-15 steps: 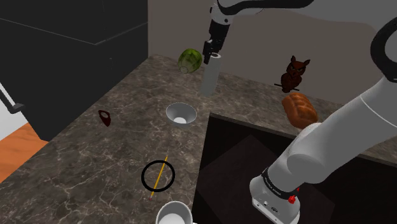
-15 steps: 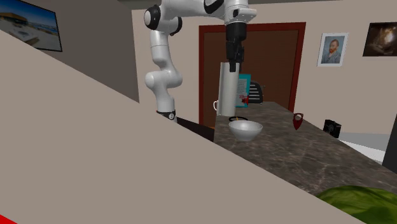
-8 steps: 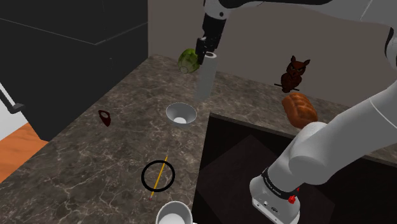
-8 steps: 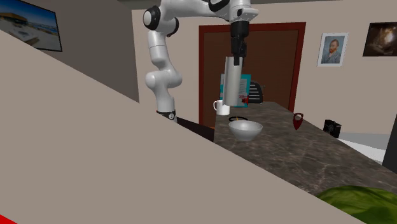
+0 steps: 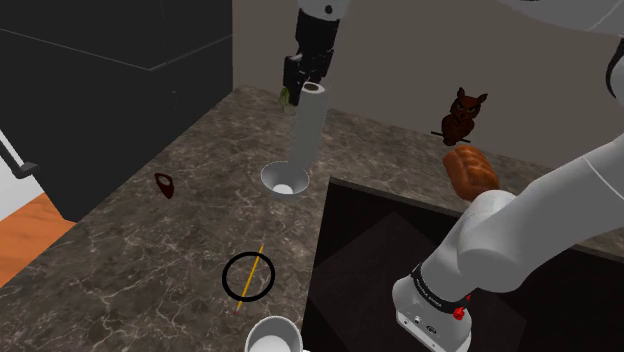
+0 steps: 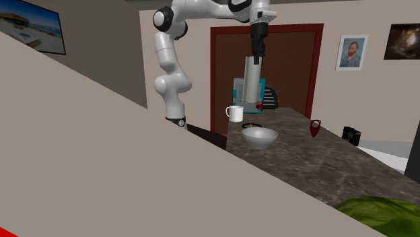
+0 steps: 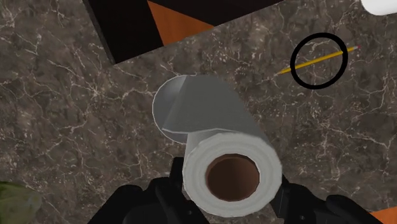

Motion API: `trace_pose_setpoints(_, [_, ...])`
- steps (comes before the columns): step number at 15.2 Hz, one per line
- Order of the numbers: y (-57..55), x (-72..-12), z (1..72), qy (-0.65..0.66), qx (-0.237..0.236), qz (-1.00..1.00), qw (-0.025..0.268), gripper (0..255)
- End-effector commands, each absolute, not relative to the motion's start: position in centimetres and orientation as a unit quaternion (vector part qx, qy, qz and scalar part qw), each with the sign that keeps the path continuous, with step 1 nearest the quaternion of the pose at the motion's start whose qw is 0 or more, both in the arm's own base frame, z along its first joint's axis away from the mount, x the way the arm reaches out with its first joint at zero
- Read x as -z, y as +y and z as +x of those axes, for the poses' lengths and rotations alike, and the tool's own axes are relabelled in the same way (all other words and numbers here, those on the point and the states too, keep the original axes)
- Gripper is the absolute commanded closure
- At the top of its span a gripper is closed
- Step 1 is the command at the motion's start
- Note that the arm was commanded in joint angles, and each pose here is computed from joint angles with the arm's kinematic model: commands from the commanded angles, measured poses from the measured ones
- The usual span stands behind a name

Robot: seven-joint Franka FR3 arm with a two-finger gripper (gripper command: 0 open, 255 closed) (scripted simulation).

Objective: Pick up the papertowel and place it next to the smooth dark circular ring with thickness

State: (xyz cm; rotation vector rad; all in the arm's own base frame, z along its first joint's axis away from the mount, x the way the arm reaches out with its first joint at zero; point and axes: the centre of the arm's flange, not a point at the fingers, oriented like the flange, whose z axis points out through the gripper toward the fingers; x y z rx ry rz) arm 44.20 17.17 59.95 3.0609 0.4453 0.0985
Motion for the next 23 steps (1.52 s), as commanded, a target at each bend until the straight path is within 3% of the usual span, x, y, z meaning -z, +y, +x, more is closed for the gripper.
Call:
trace_pose_setpoints(1, [19.5,-60.7,43.1,0.143,-0.032,0.989,0.024,255])
trace_pose_setpoints(23, [45.5,-67.6,32.2,0.143,-0.032,0.989,0.024,255])
